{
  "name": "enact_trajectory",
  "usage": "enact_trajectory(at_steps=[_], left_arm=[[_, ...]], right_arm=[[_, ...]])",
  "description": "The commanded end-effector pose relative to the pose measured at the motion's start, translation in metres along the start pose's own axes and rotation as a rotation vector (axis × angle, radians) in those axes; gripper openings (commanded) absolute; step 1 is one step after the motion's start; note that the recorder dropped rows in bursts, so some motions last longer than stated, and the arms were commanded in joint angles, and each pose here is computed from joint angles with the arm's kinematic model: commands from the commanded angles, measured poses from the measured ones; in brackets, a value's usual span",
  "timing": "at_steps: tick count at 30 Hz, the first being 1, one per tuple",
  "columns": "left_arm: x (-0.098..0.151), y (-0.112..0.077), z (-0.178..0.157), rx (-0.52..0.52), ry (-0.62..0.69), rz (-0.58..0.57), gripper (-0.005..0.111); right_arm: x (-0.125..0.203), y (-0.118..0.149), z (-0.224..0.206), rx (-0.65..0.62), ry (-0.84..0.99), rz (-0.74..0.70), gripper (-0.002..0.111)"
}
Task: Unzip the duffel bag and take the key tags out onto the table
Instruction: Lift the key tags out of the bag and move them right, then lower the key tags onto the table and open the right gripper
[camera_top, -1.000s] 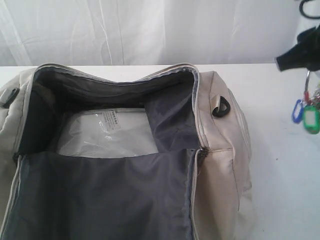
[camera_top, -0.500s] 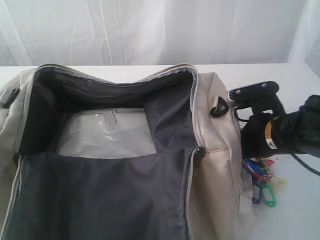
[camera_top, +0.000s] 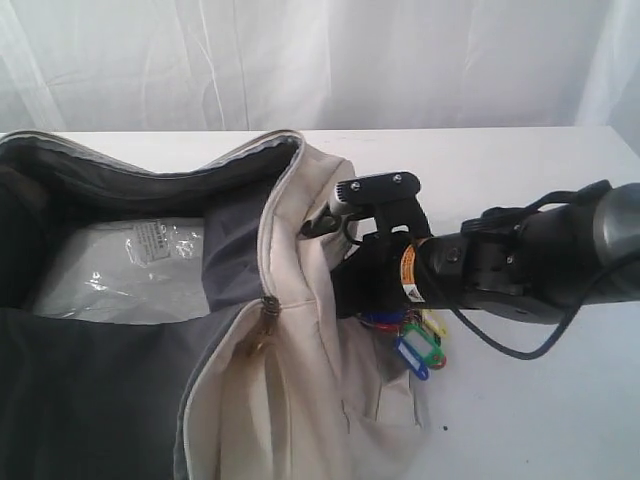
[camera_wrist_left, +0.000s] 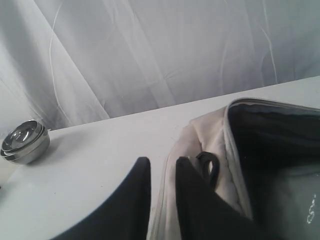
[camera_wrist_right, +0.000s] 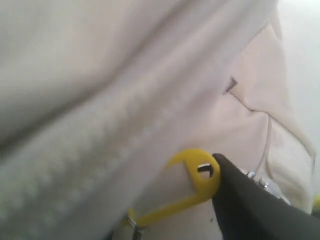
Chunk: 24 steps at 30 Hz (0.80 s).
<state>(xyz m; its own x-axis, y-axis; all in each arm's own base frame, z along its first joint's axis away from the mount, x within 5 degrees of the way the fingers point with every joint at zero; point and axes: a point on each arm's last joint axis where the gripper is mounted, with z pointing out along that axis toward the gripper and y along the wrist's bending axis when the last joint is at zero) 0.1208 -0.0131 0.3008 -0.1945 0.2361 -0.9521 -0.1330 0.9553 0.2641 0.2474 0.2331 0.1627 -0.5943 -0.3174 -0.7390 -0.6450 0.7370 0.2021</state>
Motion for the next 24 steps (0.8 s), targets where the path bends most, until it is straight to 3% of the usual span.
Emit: enact_trajectory(at_steps=[1,5,11,17,24], left_arm=[[0.001,0.001,-0.001,-0.003,-0.007,0.002,0.024],[0.001,0.001,-0.001,-0.003,-0.007,0.002,0.024],[0.001,0.001,-0.001,-0.002,-0.008,0.002,0.024],[0.001,0.001,-0.001,-0.001,-0.006,0.001,0.024],[0.002,0.001,-0.001,0.001,-0.005,0.000,0.024]], right_arm=[[-0.007,-0.002,-0.009,0.095,0.033,-0.009,0.000],[-0.004,-0.016,-0.030,0.287,0.145,-0.090,0.000],[-0.017,-0.015,-0.063,0.323,0.083,-0.149,0.000],[-0.010,-0.044,-0.078,0.535,0.211,-0.149,0.000],[-0.002,-0.056,-0.081,0.582,0.264,-0.160,0.000]])
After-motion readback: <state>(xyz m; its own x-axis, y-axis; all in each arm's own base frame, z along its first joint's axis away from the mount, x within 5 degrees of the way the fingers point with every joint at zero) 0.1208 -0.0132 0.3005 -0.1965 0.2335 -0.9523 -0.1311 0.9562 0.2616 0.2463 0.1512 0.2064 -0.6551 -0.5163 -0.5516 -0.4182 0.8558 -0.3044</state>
